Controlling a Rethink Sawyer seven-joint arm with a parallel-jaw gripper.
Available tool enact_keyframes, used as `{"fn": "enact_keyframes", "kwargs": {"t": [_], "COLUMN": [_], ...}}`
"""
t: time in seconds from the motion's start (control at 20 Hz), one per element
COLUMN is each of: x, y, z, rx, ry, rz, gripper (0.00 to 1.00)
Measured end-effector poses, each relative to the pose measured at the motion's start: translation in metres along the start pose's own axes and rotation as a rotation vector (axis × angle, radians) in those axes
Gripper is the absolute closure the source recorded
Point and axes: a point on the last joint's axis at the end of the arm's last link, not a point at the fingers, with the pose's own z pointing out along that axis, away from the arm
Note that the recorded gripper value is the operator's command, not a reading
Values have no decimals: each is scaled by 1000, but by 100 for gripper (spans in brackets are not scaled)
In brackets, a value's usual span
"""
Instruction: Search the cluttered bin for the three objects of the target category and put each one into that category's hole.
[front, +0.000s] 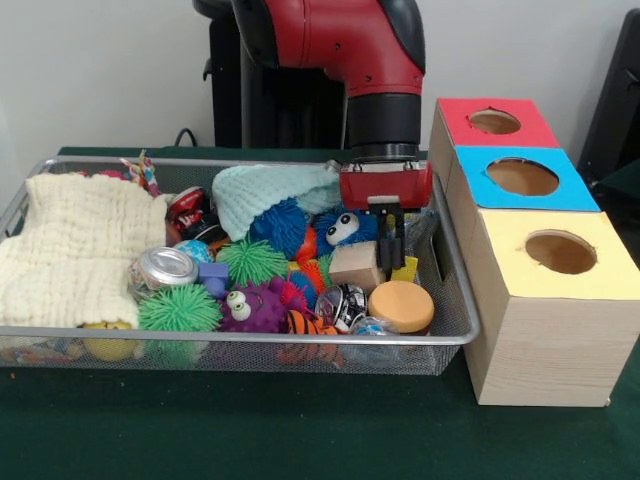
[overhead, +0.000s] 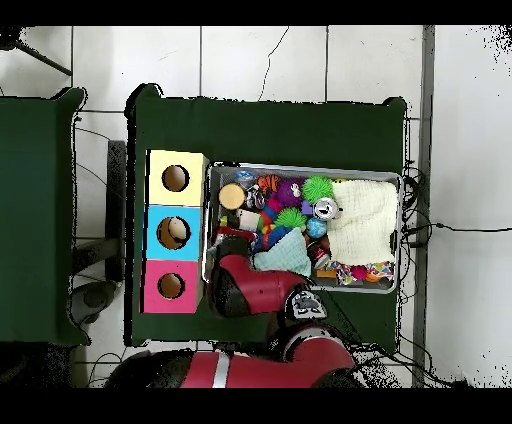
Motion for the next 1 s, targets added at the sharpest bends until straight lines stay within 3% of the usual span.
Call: {"fn": "enact_keyframes", "kwargs": {"t": [0.2,0.35,0.45,0.75,0.9,1.0], "x": [-14,-19,-23,-29,-31,-32], "y": [-8,-14,-28,-72,-84,-85], "z": [-22,-37,-53,-80,-90,-94], "rx": [82,133,192,319,358,366], "ry": [-23,3,74,274,344,361], "rz": [-25,-20,6,109,141,146], "gripper": [100,100,100,100,100,100]}}
